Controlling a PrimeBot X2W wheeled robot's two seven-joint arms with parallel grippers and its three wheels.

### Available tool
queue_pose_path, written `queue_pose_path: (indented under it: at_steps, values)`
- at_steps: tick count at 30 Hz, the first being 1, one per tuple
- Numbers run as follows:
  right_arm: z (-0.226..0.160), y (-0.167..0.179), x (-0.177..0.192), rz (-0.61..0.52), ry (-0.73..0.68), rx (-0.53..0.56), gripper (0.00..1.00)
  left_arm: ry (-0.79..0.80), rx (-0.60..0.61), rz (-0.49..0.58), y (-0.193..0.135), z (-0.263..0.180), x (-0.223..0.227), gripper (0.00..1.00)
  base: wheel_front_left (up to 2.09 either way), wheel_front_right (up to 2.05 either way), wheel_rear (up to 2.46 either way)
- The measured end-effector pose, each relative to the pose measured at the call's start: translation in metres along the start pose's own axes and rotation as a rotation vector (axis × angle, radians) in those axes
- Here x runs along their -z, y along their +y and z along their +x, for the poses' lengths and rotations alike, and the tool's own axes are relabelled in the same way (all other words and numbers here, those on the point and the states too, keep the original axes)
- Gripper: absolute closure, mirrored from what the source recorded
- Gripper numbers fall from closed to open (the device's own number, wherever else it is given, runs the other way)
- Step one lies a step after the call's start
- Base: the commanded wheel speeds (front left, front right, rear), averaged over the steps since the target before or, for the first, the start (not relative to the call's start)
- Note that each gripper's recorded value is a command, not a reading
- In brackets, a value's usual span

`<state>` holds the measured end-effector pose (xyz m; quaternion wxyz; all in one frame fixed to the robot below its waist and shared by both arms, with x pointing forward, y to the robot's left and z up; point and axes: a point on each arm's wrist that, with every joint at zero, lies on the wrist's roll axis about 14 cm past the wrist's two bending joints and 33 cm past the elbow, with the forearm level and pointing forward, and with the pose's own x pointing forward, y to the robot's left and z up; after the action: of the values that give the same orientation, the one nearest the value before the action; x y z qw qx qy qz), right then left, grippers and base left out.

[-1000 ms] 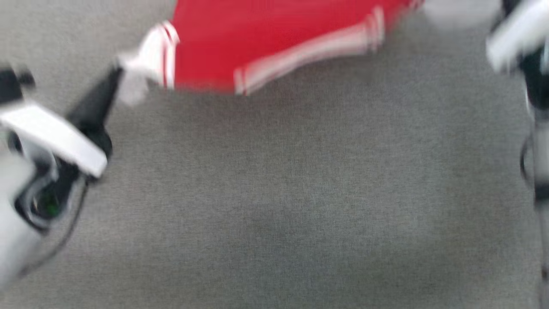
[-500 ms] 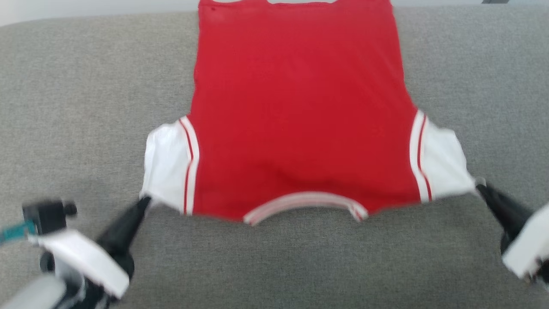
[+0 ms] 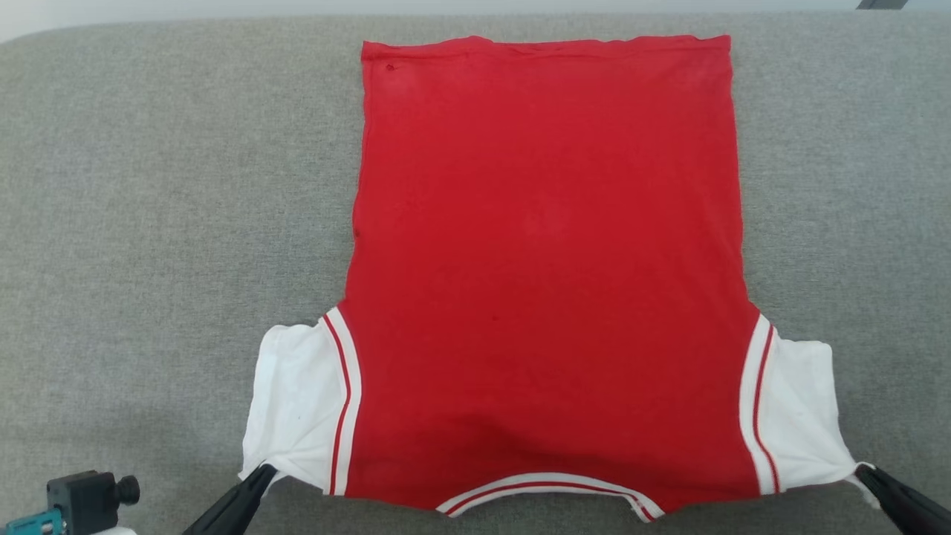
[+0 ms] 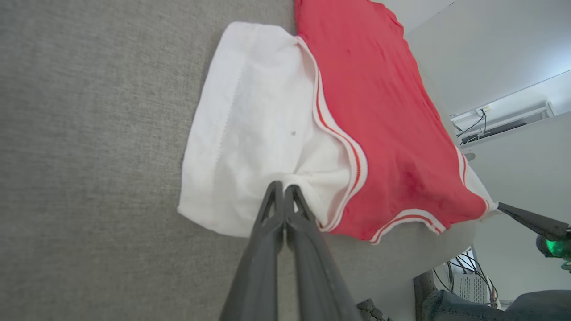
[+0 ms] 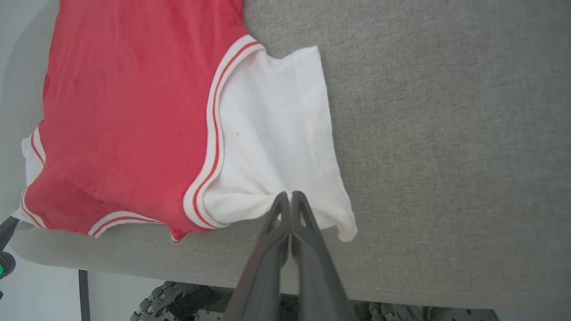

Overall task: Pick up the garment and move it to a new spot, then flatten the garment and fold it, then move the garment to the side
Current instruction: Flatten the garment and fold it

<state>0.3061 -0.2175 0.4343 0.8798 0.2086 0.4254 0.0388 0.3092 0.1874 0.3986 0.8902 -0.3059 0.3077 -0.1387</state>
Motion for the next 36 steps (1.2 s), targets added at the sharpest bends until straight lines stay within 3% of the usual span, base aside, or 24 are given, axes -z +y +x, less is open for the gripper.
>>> queue_pose_path:
  at_steps: [5,9,17,24,25,26,31,36]
  values:
    - [0.012,-0.005,0.003,0.018,0.014,0.013,1.0,-0.01,0.02,-0.022,-0.008,0.006,0.003,1.0,0.0,0.0,0.0]
    - [0.027,-0.012,0.011,-0.07,0.082,0.056,1.0,0.001,0.024,-0.037,-0.008,0.015,0.006,1.0,0.0,0.0,0.0]
    - [0.061,-0.013,0.042,-0.038,0.181,0.049,1.0,0.047,-0.016,-0.062,0.005,0.028,0.021,1.0,0.0,0.0,0.0]
    - [0.076,-0.016,0.048,-0.042,0.174,0.051,1.0,0.061,-0.014,-0.068,0.006,0.038,0.025,1.0,0.0,0.0,0.0]
    - [0.077,-0.016,0.047,-0.058,0.169,0.054,0.67,0.065,-0.014,-0.068,0.006,0.038,0.026,1.0,0.0,0.0,0.0]
    - [0.077,-0.016,0.047,-0.068,0.167,0.054,0.0,0.064,-0.013,-0.067,0.006,0.039,0.025,1.0,0.0,0.0,0.0]
    - [0.076,-0.003,0.023,-0.096,0.083,0.019,0.0,0.046,-0.002,-0.067,0.003,0.039,0.019,1.0,0.0,0.0,0.0]
    - [0.063,-0.001,-0.045,-0.214,-0.055,0.04,0.0,0.028,0.015,-0.05,-0.002,0.036,0.013,1.0,0.0,0.0,0.0]
